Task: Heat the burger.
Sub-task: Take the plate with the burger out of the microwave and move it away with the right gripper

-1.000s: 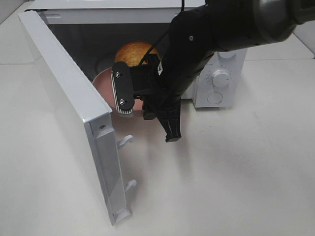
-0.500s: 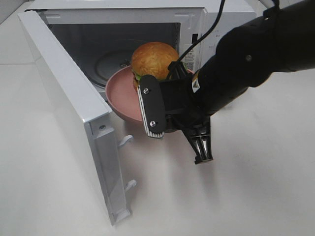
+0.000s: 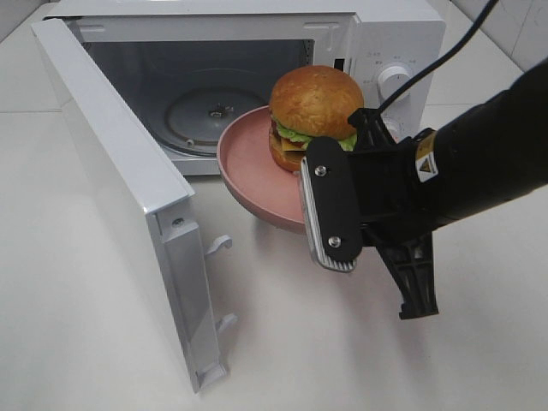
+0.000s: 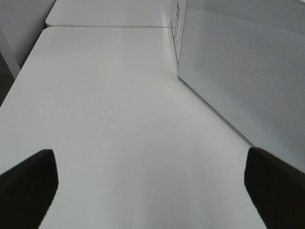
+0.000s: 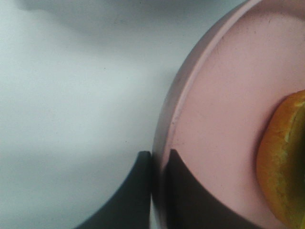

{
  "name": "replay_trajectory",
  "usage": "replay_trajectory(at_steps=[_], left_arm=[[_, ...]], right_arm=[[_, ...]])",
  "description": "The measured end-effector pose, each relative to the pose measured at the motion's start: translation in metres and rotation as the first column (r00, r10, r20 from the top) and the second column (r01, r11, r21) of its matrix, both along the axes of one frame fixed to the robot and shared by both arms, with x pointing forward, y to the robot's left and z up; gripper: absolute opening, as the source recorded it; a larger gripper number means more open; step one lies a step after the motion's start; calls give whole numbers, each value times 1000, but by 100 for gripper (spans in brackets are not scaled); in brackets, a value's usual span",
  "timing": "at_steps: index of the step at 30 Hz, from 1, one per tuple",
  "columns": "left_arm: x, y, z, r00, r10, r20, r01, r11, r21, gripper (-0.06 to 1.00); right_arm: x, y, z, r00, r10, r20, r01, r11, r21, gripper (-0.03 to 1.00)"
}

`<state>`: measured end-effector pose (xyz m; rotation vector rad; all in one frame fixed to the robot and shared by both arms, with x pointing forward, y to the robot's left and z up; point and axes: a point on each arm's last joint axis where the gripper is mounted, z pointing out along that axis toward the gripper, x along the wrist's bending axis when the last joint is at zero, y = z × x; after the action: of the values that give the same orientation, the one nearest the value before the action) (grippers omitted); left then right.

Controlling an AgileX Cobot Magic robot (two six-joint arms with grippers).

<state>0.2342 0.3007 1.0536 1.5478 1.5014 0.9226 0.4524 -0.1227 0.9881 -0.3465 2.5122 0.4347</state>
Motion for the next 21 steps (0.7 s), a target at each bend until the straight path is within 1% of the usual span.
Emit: replay_trajectory(at_steps=[3, 5, 13, 21], left_arm=[[0, 0, 0, 1000, 0, 0, 0, 1000, 0, 99], [0, 0, 0, 1000, 0, 0, 0, 1000, 0, 99], [0, 0, 0, 1000, 0, 0, 0, 1000, 0, 99], [0, 0, 0, 1000, 0, 0, 0, 1000, 0, 99]], right_arm=[[-3, -3, 2, 1000, -2, 3, 2, 1000, 5, 3], [-16, -14, 4, 1000, -17, 4, 17, 1000, 21, 3], [-40, -34, 9, 999, -38, 15, 37, 998, 51, 3], [-59, -49, 18, 999, -47, 12, 47, 998, 52, 3]])
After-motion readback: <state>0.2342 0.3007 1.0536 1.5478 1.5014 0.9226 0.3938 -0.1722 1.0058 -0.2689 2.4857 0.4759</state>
